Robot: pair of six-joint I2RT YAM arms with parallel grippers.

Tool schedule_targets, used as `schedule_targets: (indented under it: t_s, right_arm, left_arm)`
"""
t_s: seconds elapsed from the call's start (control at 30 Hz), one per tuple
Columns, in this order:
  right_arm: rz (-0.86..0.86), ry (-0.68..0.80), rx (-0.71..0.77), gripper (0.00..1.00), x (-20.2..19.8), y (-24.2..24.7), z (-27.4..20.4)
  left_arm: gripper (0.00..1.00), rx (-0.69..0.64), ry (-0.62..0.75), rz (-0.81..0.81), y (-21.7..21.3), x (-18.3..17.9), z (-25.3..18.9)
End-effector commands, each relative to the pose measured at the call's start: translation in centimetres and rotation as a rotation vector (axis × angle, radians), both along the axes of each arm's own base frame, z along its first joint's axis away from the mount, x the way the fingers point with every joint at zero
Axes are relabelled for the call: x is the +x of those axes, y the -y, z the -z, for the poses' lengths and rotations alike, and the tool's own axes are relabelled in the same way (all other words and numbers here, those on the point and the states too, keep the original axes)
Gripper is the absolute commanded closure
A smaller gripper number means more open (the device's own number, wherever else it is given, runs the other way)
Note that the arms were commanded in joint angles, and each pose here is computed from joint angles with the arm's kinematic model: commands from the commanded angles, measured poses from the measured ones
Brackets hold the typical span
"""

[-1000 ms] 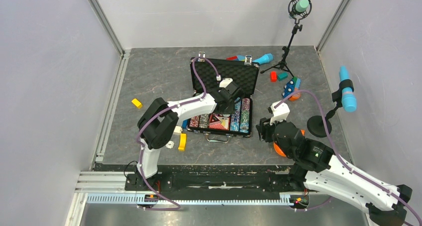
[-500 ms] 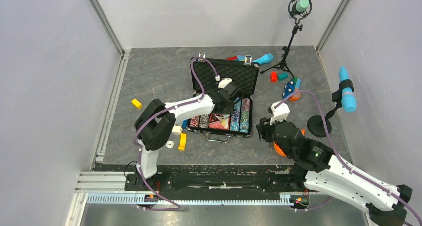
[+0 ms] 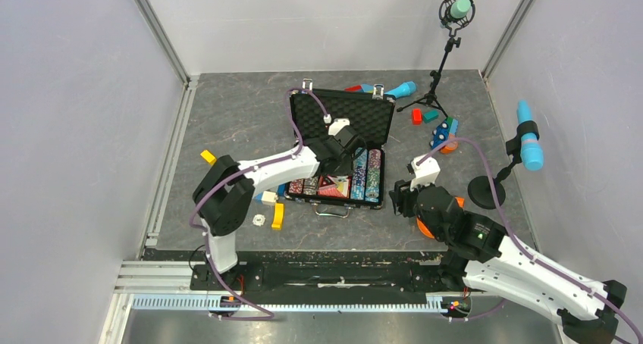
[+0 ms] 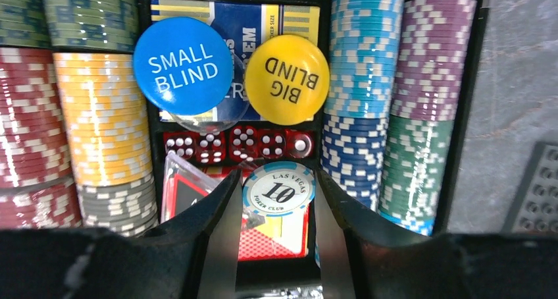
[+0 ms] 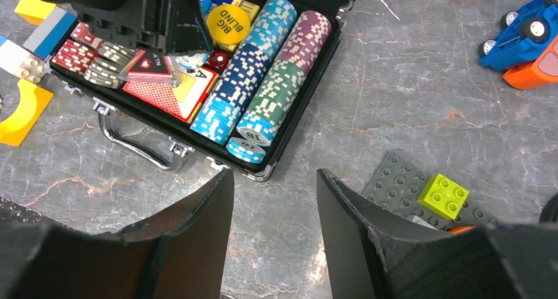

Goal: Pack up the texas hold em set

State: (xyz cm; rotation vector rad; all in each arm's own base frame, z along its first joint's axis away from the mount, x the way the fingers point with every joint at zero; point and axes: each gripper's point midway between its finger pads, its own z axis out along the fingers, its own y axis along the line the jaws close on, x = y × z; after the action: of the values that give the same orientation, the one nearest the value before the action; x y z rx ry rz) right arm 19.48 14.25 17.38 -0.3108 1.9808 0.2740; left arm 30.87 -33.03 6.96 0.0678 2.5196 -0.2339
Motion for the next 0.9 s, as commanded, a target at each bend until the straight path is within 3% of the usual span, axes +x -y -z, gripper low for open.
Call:
schedule_targets:
  t_s: [0.0, 0.2, 0.57, 0.87]
  right_arm:
    - [-0.001, 0.029, 0.07, 0.47, 0.5, -1.1, -0.8]
    - [-0.009, 0.037, 0.147, 0.46, 0.9, -2.5, -1.2]
    - [-0.071, 0.024, 0.468, 0.41, 1.3, -7.3, -3.7]
    - [-0.177, -0.006, 0.669, 0.4, 3.0, -9.2, -4.9]
  left_arm:
    - [0.62, -0.08, 0.092, 0.034, 0.3, 0.1, -4.9]
    - [0.61, -0.179, 0.097, 0.028, 0.6, -0.7, -7.6]
    - [0.6, -0.439, 0.082, 0.0, 0.9, -2.9, -13.1]
    - [0.59, -0.564, 0.074, -0.02, 0.1, -4.3, -16.1]
